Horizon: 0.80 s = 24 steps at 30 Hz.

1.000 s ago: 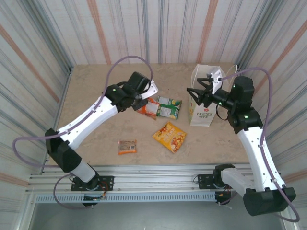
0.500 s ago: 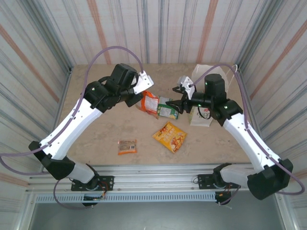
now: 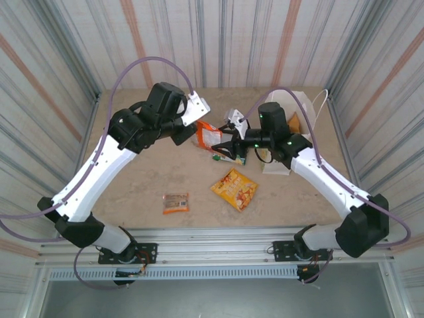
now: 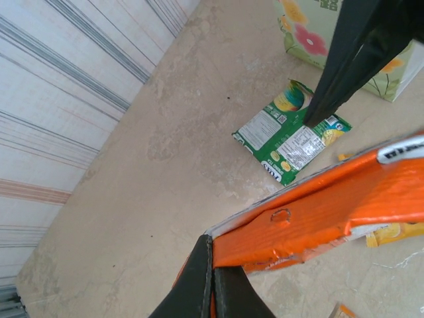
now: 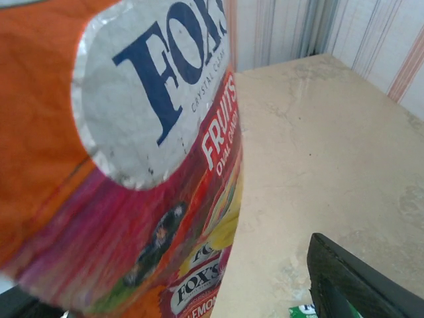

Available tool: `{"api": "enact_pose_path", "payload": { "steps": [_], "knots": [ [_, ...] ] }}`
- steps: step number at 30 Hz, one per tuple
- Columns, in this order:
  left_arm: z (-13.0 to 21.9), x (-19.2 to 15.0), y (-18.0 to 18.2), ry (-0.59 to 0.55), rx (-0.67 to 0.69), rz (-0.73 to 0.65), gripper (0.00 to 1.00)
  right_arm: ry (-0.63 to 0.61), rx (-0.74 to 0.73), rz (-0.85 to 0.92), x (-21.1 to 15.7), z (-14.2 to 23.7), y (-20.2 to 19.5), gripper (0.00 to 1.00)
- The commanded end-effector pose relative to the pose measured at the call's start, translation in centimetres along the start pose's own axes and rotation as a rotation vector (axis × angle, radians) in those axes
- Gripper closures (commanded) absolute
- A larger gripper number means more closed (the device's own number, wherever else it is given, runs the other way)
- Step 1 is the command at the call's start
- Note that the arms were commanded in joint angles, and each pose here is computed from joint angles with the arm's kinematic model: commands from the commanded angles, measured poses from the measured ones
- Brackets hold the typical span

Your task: Place the snacks into the paper bag

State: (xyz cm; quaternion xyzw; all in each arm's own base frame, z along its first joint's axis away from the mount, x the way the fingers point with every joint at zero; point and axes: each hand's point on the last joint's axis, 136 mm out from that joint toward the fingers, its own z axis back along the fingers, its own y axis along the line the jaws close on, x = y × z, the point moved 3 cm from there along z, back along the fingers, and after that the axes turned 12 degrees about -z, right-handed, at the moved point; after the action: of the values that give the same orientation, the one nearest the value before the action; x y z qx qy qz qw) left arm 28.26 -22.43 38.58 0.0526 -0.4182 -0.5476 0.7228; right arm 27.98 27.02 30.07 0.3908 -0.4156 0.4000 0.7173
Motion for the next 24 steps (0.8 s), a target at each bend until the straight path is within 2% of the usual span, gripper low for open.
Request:
{"api": "enact_pose_path", "payload": {
  "steps": [1,6,7,10,11,16,19,21,24],
  "knots": [
    [0.8,1.3,0.4,-0.061,-0.012,0.046,1.00,-0.059,-0.024,-0.012,1.6,-0.7,-0.6,0.32],
    [0.3,0.8,0.9,-0.022,0.021,0.068,1.00,-0.090,0.013,0.019,2.0,-0.4,0.0,0.74],
    [0.2,0.6,1.0,-0.007,0.034,0.072,1.00,-0.095,0.016,0.025,2.0,-0.1,0.1,0.79],
    [-0.1,0.1,1.5,0.026,0.064,0.090,1.00,-0.116,0.009,0.042,2.0,0.9,0.4,0.84],
    [-0.3,0.0,1.7,0.030,0.066,0.107,0.95,-0.123,0.000,0.045,2.1,1.3,0.4,0.86],
    [-0.8,-0.9,2.5,0.017,0.055,0.222,0.56,-0.196,-0.095,0.011,3.7,4.3,-0.5,0.89],
    [-1.4,-1.9,3.0,-0.032,0.012,0.358,0.40,-0.280,-0.183,-0.060,5.8,7.3,-1.7,0.89],
    [-2.1,-2.7,3.0,-0.077,-0.040,0.457,0.34,-0.344,-0.247,-0.102,7.5,9.8,-2.5,0.90],
    [-3.8,-3.7,2.5,-0.119,-0.094,0.561,0.32,-0.447,-0.357,-0.164,9.9,13.3,-3.8,0.91]
  ]
}}
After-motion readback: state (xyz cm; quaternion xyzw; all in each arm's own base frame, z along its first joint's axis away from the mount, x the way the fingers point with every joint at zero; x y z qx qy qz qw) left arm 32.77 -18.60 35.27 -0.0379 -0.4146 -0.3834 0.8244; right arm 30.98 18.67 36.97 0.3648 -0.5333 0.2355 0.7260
